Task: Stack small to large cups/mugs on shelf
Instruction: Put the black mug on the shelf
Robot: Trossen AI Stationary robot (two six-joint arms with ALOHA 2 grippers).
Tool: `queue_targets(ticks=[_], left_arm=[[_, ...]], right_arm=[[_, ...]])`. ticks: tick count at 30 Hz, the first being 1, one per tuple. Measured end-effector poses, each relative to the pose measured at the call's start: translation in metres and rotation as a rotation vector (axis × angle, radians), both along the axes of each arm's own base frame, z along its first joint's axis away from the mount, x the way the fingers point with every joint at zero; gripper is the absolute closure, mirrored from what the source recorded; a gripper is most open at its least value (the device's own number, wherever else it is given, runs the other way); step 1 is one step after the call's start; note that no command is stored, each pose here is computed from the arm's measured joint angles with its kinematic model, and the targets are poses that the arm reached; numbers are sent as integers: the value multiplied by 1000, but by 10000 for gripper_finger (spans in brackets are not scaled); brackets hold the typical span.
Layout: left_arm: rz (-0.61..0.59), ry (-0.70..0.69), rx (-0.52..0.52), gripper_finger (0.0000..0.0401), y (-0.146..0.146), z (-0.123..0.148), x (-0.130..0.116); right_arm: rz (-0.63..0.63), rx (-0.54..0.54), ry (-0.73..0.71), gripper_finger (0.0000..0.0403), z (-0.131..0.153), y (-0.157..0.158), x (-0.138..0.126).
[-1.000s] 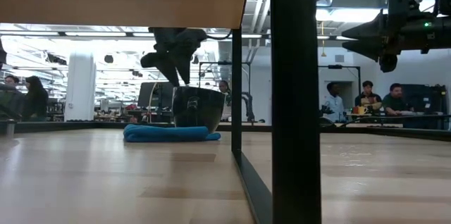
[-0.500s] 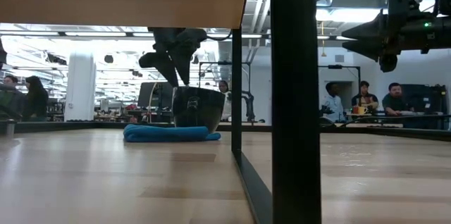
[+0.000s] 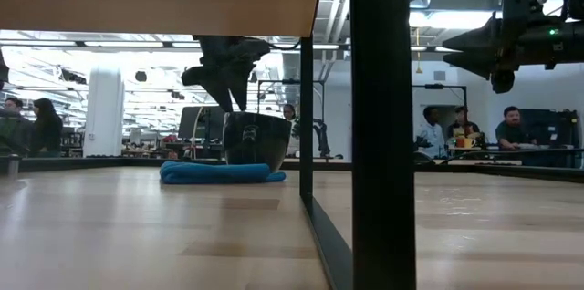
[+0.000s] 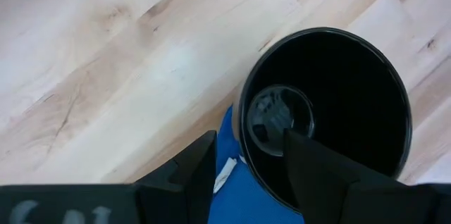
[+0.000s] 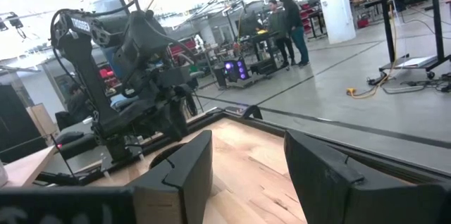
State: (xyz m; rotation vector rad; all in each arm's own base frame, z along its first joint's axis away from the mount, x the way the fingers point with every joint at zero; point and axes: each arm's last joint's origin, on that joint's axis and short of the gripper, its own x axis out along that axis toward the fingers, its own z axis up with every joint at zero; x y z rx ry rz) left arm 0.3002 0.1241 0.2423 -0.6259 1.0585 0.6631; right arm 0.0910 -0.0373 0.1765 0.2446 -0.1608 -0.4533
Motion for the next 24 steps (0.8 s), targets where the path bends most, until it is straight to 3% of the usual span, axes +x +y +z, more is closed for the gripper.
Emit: queue_targets(ticks=[11, 24], left_arm=[[-20, 101, -87, 248, 2, -39, 15], [-17, 101, -64, 248, 6, -40, 16]], right_arm=[[0, 0, 1, 203, 0, 0, 0], [1, 5, 15, 203, -2, 0, 0]])
